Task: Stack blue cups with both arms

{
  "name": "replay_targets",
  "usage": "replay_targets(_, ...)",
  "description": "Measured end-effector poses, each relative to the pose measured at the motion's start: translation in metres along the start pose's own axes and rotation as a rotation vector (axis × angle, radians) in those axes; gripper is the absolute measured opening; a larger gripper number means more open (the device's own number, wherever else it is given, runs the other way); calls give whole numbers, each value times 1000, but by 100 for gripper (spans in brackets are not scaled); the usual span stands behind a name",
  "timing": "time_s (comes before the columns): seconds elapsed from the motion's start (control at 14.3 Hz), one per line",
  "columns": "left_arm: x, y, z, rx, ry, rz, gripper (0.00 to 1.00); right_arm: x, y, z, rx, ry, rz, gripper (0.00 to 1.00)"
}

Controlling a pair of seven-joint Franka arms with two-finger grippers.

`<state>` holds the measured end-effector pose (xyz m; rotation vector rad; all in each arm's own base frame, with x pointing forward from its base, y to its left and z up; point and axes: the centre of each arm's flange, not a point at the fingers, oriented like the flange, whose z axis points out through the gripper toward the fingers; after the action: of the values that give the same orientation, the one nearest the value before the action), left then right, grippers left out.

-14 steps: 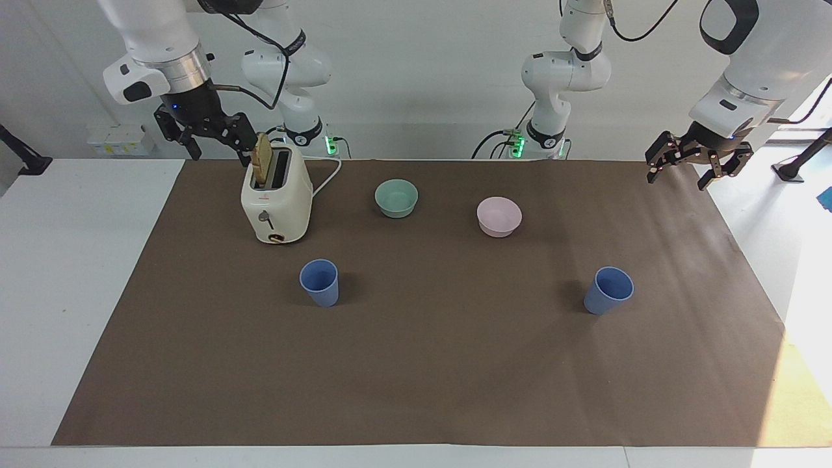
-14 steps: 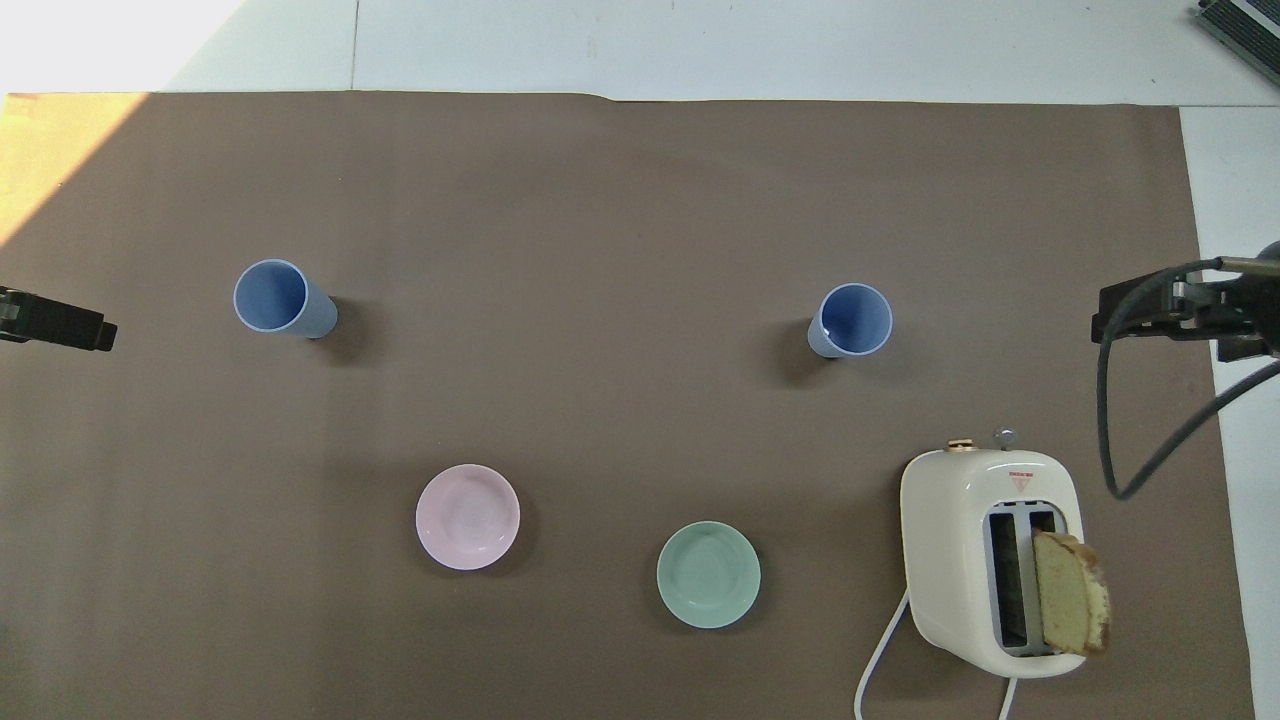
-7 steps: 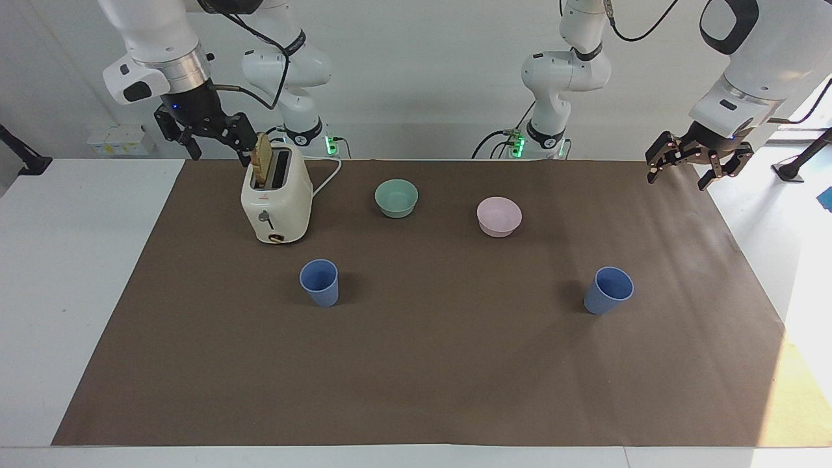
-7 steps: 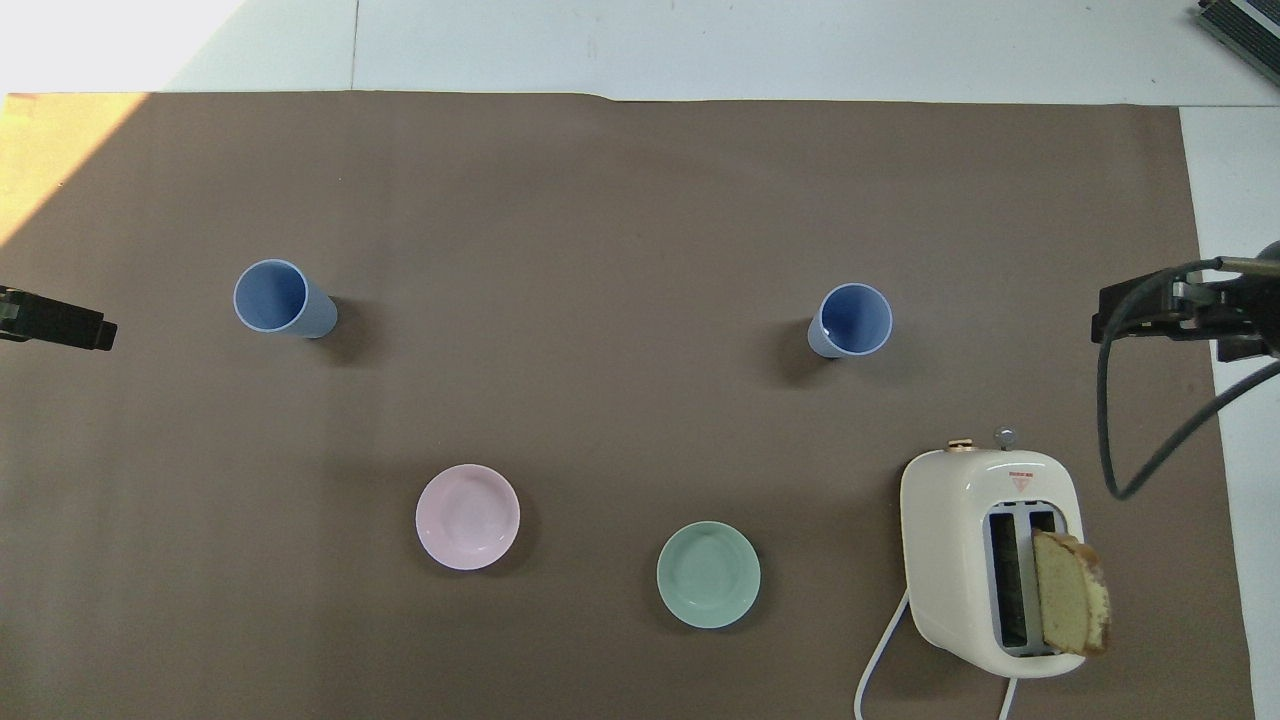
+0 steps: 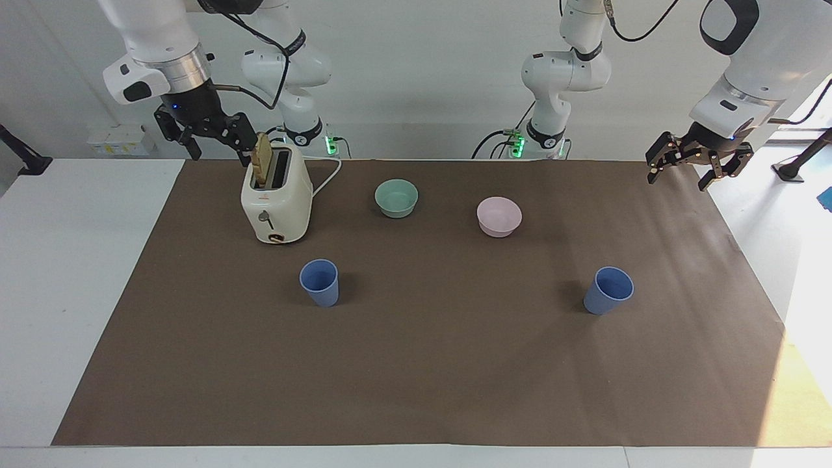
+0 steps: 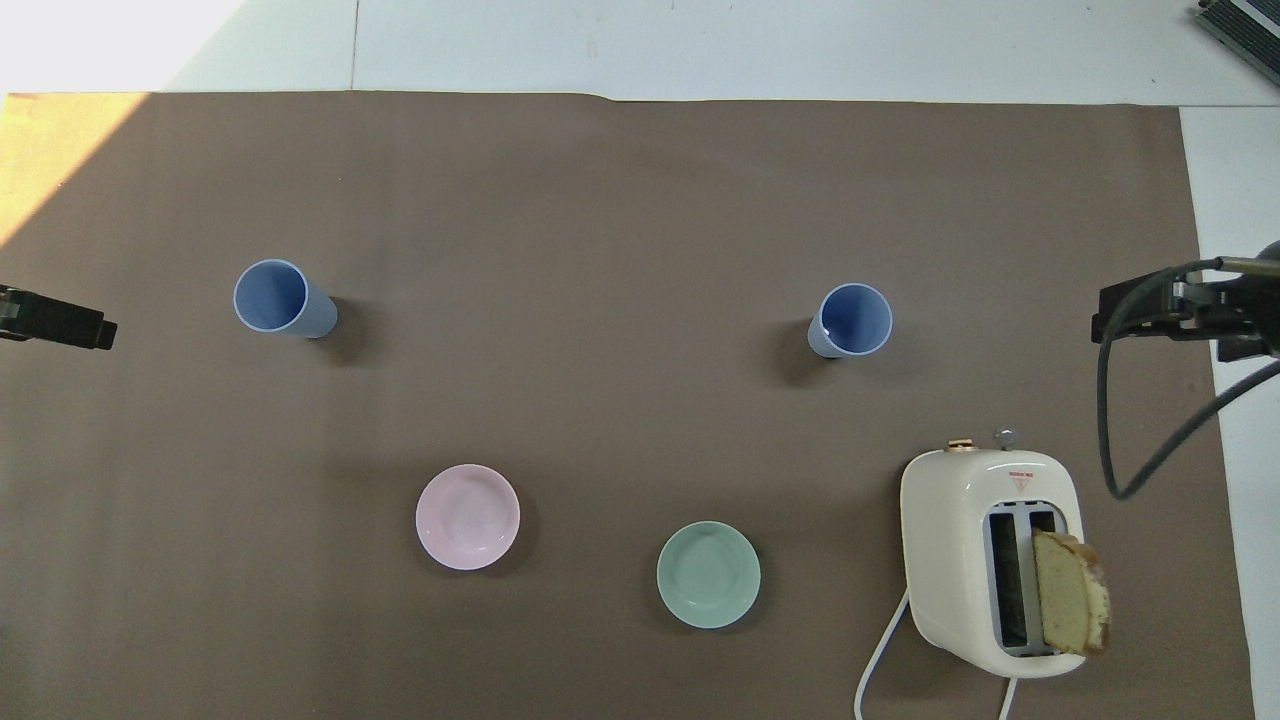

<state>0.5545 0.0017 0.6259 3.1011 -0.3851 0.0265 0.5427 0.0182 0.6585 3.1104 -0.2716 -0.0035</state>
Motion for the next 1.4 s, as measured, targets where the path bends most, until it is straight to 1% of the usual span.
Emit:
replay_targets(0.35, 1, -1, 2, 0, -1, -1, 100, 0, 0, 0, 0, 0, 0, 100)
replay_targets(0.77, 16, -3, 14, 10, 28, 1, 100, 0, 0, 0, 0, 0, 0, 100)
replay_targets(1.26, 64, -13, 71, 33, 83, 0, 100, 0, 0, 0, 0, 0, 0, 100)
replay_targets(1.4, 76, -14, 87, 28, 106, -1, 100, 0, 0, 0, 0, 0, 0, 100)
